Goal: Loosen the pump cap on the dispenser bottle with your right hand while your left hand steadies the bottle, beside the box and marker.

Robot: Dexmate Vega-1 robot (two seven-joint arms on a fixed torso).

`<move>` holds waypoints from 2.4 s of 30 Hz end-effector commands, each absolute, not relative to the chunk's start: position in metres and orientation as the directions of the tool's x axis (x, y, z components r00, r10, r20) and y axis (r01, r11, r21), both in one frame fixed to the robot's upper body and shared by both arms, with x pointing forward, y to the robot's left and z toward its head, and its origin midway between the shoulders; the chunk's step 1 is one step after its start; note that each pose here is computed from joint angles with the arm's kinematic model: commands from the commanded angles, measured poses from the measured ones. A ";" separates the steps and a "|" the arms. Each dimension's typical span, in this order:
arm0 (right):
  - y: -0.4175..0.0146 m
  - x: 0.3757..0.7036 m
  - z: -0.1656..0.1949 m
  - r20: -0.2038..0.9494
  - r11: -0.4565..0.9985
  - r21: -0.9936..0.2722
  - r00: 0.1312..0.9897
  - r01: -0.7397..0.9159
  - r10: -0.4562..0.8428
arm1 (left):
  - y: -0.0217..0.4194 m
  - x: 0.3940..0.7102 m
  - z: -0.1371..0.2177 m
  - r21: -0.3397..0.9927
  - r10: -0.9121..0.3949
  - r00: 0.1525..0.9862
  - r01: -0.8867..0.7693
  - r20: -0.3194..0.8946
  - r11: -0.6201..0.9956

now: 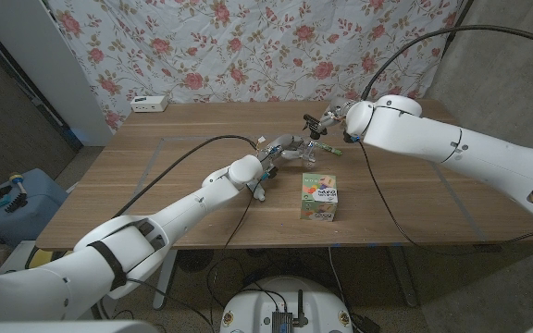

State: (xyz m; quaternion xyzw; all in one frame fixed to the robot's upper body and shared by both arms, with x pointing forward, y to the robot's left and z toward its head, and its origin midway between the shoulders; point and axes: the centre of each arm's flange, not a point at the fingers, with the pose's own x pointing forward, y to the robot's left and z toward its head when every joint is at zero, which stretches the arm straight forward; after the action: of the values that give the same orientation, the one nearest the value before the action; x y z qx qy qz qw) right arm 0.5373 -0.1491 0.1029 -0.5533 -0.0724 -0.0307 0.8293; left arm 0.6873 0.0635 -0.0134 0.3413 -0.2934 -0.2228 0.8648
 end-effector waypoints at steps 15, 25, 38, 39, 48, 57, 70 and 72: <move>-0.160 0.550 0.104 0.187 0.451 -0.881 0.981 0.145 0.049 | 0.063 0.693 -0.009 0.722 -0.588 0.729 0.189 0.352 0.666; -0.164 0.548 0.102 0.228 0.470 -0.864 0.973 0.182 0.042 | 0.061 0.692 -0.009 0.722 -0.589 0.727 0.189 0.353 0.666; -0.166 0.545 0.100 0.231 0.479 -0.859 0.971 0.179 0.052 | 0.059 0.689 -0.011 0.720 -0.590 0.724 0.190 0.357 0.668; -0.166 0.544 0.100 0.231 0.479 -0.860 0.971 0.179 0.052 | 0.059 0.690 -0.012 0.719 -0.590 0.724 0.190 0.357 0.668; -0.164 0.544 0.102 0.224 0.471 -0.865 0.973 0.170 0.059 | 0.060 0.690 -0.012 0.718 -0.589 0.723 0.188 0.361 0.670; -0.164 0.544 0.105 0.223 0.467 -0.868 0.973 0.171 0.057 | 0.063 0.691 -0.009 0.718 -0.586 0.722 0.180 0.368 0.673; -0.167 0.534 0.112 0.207 0.440 -0.884 0.976 0.158 0.065 | 0.065 0.691 -0.007 0.717 -0.583 0.722 0.175 0.373 0.675; -0.168 0.532 0.114 0.199 0.415 -0.898 0.977 0.149 0.080 | 0.065 0.691 -0.008 0.718 -0.584 0.722 0.176 0.371 0.674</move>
State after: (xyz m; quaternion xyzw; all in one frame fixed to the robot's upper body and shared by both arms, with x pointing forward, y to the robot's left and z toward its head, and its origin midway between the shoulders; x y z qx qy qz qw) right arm 0.5403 -0.1645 0.1070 -0.5176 -0.1080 -0.0309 0.8482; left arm 0.6910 0.0633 -0.0093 0.3382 -0.2995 -0.2209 0.8643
